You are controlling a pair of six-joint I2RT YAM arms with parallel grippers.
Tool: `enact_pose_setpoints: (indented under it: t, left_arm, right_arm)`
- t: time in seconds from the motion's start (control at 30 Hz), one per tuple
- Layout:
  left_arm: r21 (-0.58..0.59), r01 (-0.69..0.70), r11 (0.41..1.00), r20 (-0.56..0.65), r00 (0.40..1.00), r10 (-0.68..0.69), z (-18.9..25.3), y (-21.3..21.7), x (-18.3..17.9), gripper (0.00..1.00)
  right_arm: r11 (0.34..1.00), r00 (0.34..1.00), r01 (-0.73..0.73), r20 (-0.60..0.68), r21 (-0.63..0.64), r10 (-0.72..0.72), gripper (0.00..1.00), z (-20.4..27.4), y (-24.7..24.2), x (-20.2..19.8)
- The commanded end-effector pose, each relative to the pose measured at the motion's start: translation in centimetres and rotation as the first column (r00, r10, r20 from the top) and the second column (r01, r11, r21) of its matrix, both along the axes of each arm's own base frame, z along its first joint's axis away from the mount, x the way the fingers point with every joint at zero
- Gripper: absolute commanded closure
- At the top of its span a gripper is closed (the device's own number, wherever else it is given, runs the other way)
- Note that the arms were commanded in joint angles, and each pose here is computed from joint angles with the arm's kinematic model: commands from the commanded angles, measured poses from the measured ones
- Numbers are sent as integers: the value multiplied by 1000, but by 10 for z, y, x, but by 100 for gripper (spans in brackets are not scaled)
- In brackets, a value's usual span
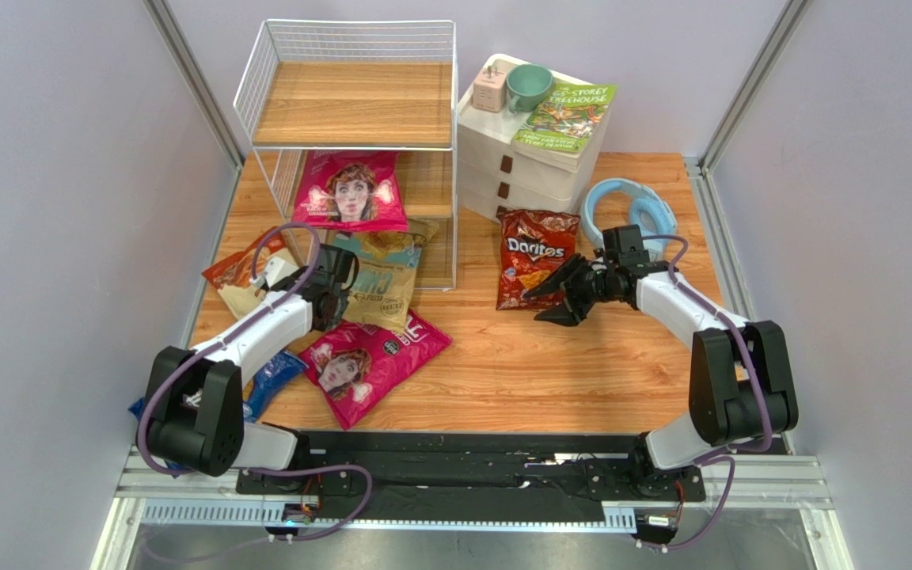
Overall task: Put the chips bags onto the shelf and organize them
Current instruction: Place the potato chip on the shelf.
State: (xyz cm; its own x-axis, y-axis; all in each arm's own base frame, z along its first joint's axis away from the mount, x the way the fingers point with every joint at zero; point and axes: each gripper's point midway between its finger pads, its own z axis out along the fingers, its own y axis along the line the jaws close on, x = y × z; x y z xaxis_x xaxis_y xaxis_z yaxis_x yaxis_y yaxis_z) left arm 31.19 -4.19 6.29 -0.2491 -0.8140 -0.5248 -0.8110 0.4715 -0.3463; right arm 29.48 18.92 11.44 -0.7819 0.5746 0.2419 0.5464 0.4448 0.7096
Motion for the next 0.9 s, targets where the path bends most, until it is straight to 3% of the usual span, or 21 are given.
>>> enact_pose_setpoints:
  t: [0.0,0.13,0.43,0.87]
  left_arm:
    - [4,-196,981,-10,981,196,5,19,-13,100]
    - [37,-267,963,-81,960,269,-2,24,-21,100]
    - [-6,-468,884,-79,881,466,-8,24,-10,100]
    - [-173,-639,749,-33,764,644,-4,10,14,100]
  right_arm:
    - [1000,998,-4,65,21,2,47,14,3,7]
    - [1000,999,-18,52,25,16,47,10,5,5]
    - [999,998,-38,47,24,37,47,10,5,2]
    - [998,998,-47,53,29,45,47,16,6,6]
